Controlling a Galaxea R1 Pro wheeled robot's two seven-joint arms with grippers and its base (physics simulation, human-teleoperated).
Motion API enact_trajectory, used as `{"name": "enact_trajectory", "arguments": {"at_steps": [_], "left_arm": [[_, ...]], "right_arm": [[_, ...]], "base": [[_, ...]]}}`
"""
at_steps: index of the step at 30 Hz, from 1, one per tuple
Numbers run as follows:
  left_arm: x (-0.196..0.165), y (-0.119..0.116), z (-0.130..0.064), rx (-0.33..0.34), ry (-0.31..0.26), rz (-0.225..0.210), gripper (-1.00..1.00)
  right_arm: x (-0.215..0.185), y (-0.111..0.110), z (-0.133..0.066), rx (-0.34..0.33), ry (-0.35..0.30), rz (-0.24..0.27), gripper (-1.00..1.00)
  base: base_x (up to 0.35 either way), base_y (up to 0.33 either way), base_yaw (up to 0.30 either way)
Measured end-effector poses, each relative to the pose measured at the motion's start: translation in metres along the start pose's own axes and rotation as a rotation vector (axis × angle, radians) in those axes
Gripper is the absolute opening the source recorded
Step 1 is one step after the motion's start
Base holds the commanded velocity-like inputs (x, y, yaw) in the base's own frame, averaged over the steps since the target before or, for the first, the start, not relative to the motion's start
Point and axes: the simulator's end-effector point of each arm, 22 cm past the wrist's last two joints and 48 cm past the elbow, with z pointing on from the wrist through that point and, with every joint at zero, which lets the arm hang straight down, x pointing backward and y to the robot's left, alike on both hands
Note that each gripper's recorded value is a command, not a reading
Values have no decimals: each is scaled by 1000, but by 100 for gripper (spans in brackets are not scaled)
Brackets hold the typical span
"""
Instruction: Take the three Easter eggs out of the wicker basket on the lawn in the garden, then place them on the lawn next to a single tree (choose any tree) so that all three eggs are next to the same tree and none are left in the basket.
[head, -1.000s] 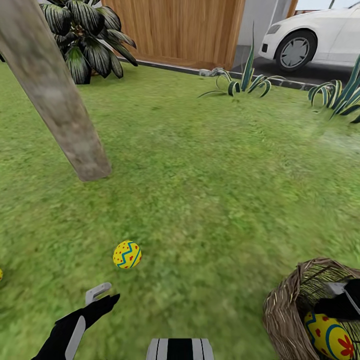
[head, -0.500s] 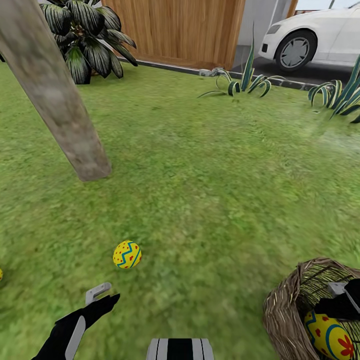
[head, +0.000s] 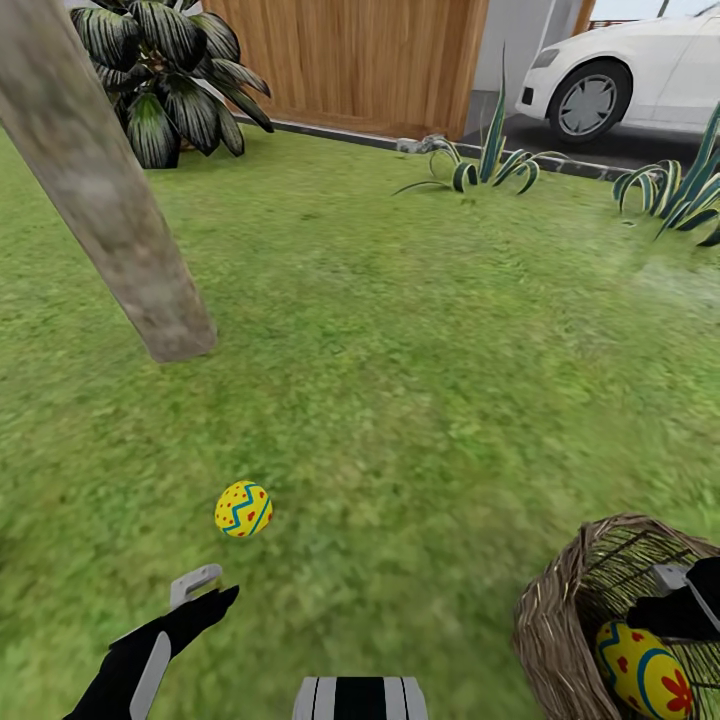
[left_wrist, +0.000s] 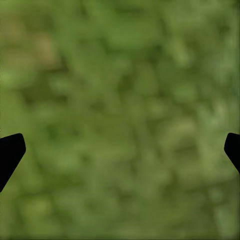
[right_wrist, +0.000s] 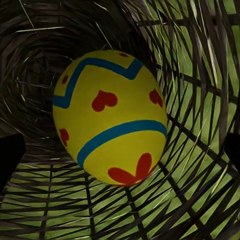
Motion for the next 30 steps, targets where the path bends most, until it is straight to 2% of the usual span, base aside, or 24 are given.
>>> {"name": "enact_trajectory", "arguments": {"at_steps": [3, 30], "left_arm": [[0, 1, 0, 0, -1, 0, 100], [48, 25, 26, -51, 101, -2, 100]], "right_arm": [[0, 1, 0, 0, 1, -1, 100], [27, 7, 44, 9, 109, -22, 100]], "base": [[0, 0, 0], [0, 0, 0]]}}
